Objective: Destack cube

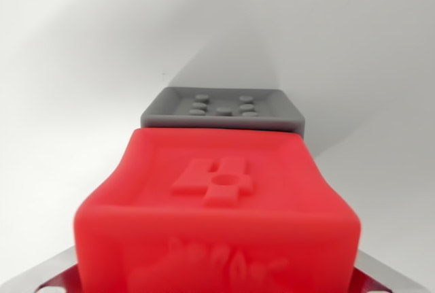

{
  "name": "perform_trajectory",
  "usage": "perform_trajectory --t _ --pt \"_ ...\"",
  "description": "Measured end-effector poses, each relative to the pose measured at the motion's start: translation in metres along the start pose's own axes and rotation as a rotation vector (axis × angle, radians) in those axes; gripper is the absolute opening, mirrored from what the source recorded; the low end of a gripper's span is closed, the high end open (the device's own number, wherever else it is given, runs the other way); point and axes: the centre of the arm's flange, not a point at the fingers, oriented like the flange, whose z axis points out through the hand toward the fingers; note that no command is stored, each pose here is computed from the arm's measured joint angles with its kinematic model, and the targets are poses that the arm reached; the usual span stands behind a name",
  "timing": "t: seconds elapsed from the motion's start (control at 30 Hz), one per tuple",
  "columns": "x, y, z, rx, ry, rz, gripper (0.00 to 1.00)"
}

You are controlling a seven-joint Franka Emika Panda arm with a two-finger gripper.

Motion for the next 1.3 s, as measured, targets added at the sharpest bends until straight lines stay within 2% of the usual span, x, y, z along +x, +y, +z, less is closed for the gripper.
perform_trajectory --t 0.33,0.53,1.3 --pt "0.000 -0.001 -0.006 0.0035 0.0000 0.000 0.00" --pt "0.001 -0.001 -0.014 0.0047 -0.0012 0.001 0.00" --pt "0.001 -0.001 -0.060 0.0066 -0.0038 0.002 0.00"
